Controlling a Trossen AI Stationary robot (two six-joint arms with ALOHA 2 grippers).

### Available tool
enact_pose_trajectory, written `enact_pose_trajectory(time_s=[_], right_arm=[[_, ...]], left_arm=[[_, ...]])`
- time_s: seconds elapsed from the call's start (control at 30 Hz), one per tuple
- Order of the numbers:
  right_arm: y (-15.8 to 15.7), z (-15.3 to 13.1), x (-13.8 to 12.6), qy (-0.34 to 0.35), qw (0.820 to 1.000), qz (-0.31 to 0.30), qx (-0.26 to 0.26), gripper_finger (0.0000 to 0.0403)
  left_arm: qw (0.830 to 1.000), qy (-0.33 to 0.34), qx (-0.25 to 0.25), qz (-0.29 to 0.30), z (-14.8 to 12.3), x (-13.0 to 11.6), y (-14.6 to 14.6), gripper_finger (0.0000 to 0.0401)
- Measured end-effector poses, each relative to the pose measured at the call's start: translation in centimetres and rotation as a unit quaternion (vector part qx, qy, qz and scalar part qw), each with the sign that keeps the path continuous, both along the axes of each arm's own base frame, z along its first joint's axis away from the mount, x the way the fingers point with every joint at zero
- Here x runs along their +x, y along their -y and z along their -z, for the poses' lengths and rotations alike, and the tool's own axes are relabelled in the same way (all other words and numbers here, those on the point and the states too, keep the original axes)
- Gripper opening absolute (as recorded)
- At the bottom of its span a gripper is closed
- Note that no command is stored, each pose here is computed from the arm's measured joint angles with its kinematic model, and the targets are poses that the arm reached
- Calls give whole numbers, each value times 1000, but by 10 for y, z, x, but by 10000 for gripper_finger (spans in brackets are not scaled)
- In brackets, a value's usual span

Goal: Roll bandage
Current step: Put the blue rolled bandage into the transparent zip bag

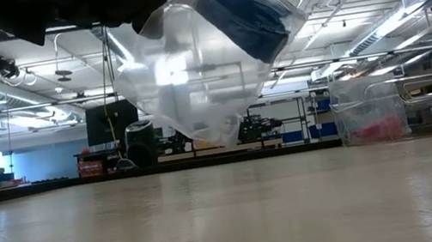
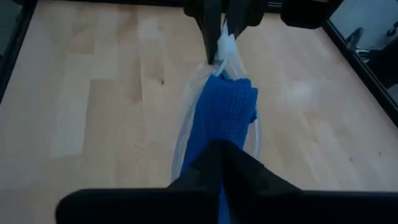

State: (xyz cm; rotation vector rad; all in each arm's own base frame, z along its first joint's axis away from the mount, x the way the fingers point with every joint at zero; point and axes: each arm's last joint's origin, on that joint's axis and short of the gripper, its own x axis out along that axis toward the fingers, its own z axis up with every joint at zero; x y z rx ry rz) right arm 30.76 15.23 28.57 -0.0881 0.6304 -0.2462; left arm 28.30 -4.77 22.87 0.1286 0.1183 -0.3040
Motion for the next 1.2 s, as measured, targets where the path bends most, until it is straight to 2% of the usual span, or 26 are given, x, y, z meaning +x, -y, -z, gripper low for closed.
enact_pose_trajectory(time_s=[0.13, 0.27, 0.5, 0.77, 0.97, 1.2], right_arm=[[7, 0, 5, -1, 1000, -2, 19, 19], [15, 2, 15, -1, 999, -10, 31, 5], [12, 11, 30, 8, 998, -52, 42, 5], [26, 25, 44, -6, 998, -34, 51, 11], [18, 12, 37, 2, 997, -42, 61, 53], [-4, -8, 21, -18, 999, -25, 18, 119]], left_arm=[[1000, 7, -1, 0, -1, 0, 0, 1], [1000, 13, -2, 0, -3, 0, 0, 1], [1000, 14, -2, -1, -3, 0, 0, 1], [1000, 14, -1, -10, -2, 1, -1, 1], [1000, 12, 0, -11, -2, 0, -1, 1], [999, 44, -7, -8, 8, -9, -2, 1]])
